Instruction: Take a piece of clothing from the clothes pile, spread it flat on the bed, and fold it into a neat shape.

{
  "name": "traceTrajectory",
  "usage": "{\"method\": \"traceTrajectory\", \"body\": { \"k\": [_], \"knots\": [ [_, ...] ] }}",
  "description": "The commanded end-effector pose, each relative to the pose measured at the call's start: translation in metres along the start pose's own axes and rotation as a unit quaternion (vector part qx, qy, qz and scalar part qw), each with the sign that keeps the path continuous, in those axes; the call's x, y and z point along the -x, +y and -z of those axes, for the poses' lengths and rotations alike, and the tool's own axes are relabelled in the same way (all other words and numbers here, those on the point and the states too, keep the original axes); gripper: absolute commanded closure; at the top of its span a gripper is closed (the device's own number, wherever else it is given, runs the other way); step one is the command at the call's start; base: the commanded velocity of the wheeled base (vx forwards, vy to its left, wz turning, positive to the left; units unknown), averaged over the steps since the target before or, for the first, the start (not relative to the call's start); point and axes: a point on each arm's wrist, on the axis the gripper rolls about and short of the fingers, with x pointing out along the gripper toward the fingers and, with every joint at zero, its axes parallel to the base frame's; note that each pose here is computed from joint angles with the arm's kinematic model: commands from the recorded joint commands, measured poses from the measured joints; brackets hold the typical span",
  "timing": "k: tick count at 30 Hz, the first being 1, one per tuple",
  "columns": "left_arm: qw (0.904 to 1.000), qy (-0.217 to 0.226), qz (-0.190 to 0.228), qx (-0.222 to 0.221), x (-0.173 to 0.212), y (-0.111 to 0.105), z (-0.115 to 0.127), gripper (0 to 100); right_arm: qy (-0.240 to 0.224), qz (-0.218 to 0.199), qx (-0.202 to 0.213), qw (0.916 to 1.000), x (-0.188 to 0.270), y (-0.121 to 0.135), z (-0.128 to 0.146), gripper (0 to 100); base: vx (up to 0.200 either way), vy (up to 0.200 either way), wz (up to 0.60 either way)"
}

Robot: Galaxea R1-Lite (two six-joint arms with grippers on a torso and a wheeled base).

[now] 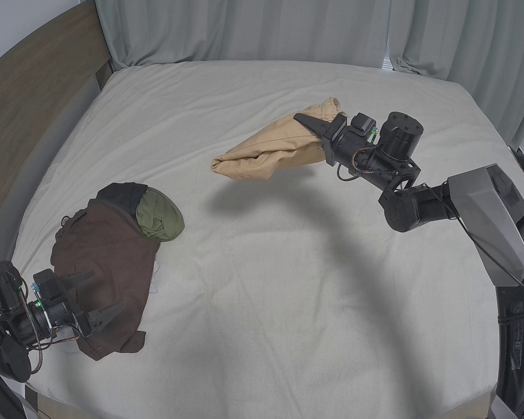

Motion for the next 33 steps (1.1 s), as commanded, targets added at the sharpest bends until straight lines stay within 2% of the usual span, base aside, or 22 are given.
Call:
{"method": "traceTrajectory", "body": {
  "k": [1, 3, 7, 11, 13, 33],
  "knots": [
    [0.9999, 0.007, 0.003, 0.007, 0.002, -0.003, 0.003, 0, -0.011, -0.001, 0.006, 0.9999, 0.002, -0.005, -0.008, 100, 0.000, 0.000, 0.00],
    [0.9999, 0.008, 0.003, 0.007, 0.002, -0.003, 0.003, 0, -0.011, 0.002, 0.005, 0.9999, 0.002, -0.009, -0.008, 100, 0.000, 0.000, 0.00],
    [0.9999, 0.007, 0.004, 0.007, 0.002, -0.003, 0.003, 0, -0.001, 0.021, -0.006, 0.9998, 0.002, -0.034, 0.005, 100, 0.000, 0.000, 0.00],
    [1.0000, 0.006, 0.001, 0.006, 0.003, -0.002, 0.003, 0, 0.020, 0.060, -0.024, 0.9977, 0.008, -0.082, 0.036, 100, 0.000, 0.000, 0.00],
    [1.0000, 0.006, 0.000, 0.007, 0.003, -0.002, 0.003, 0, 0.027, 0.074, -0.031, 0.9964, 0.013, -0.096, 0.049, 100, 0.000, 0.000, 0.00],
    [1.0000, 0.003, 0.004, 0.004, 0.003, -0.003, 0.002, 0, 0.049, 0.116, -0.053, 0.9906, 0.077, -0.138, 0.114, 100, 0.000, 0.000, 0.00]
  ]
}}
